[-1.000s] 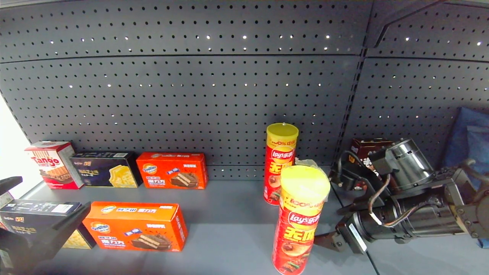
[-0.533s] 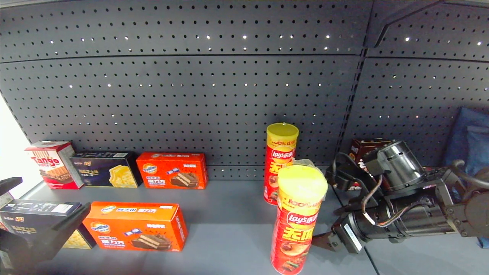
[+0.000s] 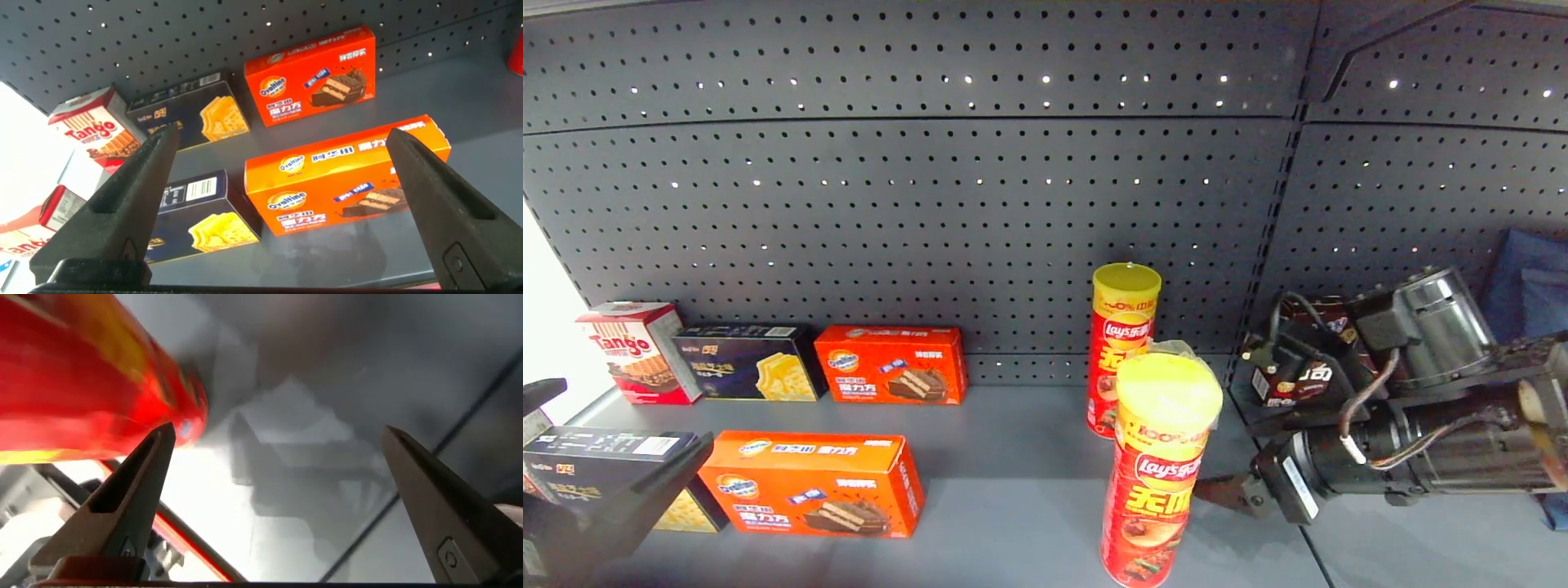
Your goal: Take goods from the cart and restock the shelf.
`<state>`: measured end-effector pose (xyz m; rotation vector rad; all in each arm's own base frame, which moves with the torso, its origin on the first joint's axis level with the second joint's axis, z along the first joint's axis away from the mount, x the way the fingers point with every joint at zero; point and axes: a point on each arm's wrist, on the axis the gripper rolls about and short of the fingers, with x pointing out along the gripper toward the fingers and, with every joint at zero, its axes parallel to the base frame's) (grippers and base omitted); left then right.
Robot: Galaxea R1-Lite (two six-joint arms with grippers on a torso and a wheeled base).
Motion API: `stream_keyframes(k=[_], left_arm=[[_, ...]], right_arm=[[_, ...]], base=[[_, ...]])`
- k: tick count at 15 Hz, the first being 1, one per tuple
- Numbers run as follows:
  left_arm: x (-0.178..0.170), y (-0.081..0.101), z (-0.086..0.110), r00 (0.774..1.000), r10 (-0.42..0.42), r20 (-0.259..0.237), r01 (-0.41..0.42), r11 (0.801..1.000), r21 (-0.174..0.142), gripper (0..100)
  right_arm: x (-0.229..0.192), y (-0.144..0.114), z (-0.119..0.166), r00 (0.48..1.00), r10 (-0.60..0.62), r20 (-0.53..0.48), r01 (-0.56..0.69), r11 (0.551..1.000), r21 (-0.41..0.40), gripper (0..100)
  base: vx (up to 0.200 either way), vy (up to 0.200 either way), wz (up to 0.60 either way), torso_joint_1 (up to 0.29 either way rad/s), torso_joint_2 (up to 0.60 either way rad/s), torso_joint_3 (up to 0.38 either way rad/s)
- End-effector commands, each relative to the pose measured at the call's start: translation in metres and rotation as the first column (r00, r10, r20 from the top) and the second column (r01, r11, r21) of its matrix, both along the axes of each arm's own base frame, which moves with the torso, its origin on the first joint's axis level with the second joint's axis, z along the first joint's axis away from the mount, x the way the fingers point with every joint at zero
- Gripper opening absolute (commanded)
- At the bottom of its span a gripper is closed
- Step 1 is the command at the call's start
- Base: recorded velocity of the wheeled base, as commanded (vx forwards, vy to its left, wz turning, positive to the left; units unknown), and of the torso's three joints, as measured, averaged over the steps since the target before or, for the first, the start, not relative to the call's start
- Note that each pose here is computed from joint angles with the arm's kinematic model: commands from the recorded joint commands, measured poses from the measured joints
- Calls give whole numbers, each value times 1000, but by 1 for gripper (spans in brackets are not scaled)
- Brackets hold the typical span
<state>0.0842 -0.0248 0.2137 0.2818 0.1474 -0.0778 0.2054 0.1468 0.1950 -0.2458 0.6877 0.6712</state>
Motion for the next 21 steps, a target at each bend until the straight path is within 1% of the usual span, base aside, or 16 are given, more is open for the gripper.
stream_keyframes(k=[1,2,3,5,6,8,10,13,14,15,16,17,18,19,20,21], left_arm=[[-2,1,-5,1000,2,-9,-2,1000,4,100],[-3,1,-6,1000,2,-10,-2,1000,4,100],[-4,2,-8,1000,4,-12,-4,1000,5,100],[-8,3,-7,1000,4,3,-4,1000,-2,100],[-9,4,-10,1000,5,-2,-5,1000,0,100],[-13,5,-14,1000,7,0,-7,1000,1,100],[-17,7,-17,1000,7,3,-7,1000,0,100],[-26,10,-30,1000,8,-1,-8,1000,3,100],[-31,12,-34,1000,8,6,-8,1000,2,100],[-39,15,-41,1000,11,18,-11,1000,-1,100],[-44,17,-48,1000,17,25,-17,1000,-3,100],[-53,21,-58,999,38,39,-38,999,-4,100],[-56,22,-62,999,44,32,-44,999,0,100],[-59,24,-64,999,44,27,-44,999,2,100],[-68,27,-70,999,42,11,-42,999,9,100],[-74,29,-77,999,45,-11,-45,999,19,100]], right_arm=[[-29,-28,52,980,-91,176,69,989,128,100],[-36,-36,59,971,-120,205,90,985,149,100],[-58,-62,76,942,-187,281,130,969,209,100],[-91,-90,82,893,-284,350,196,944,264,100],[-109,-101,76,866,-340,367,241,926,290,100],[-139,-118,56,812,-450,373,336,881,333,100],[-176,-142,15,697,-621,357,490,777,395,100],[-200,-153,-27,543,-760,358,641,650,409,100],[-207,-153,-36,508,-781,364,657,624,422,100],[-217,-153,-51,457,-805,379,681,591,433,100],[-222,-153,-63,428,-814,393,694,575,433,100],[-230,-151,-89,400,-814,421,695,569,440,100],[-228,-151,-109,404,-809,427,719,569,399,100],[-226,-151,-113,401,-797,451,730,576,369,100],[-226,-151,-110,412,-757,507,721,611,326,100],[-225,-151,-110,427,-742,517,708,630,318,100]], base=[[0,0,0,0,0,0],[0,0,0,0,0,0],[0,0,0,0,0,0],[0,0,0,0,0,0],[0,0,0,0,0,0],[0,0,0,0,0,0],[0,0,0,0,0,0],[0,0,0,0,0,0],[0,0,0,0,0,0],[0,0,0,0,0,0],[0,0,0,0,0,0],[0,0,0,0,0,0],[0,0,0,0,0,0],[0,0,0,0,0,0],[0,0,0,0,0,0],[0,0,0,0,0,0]])
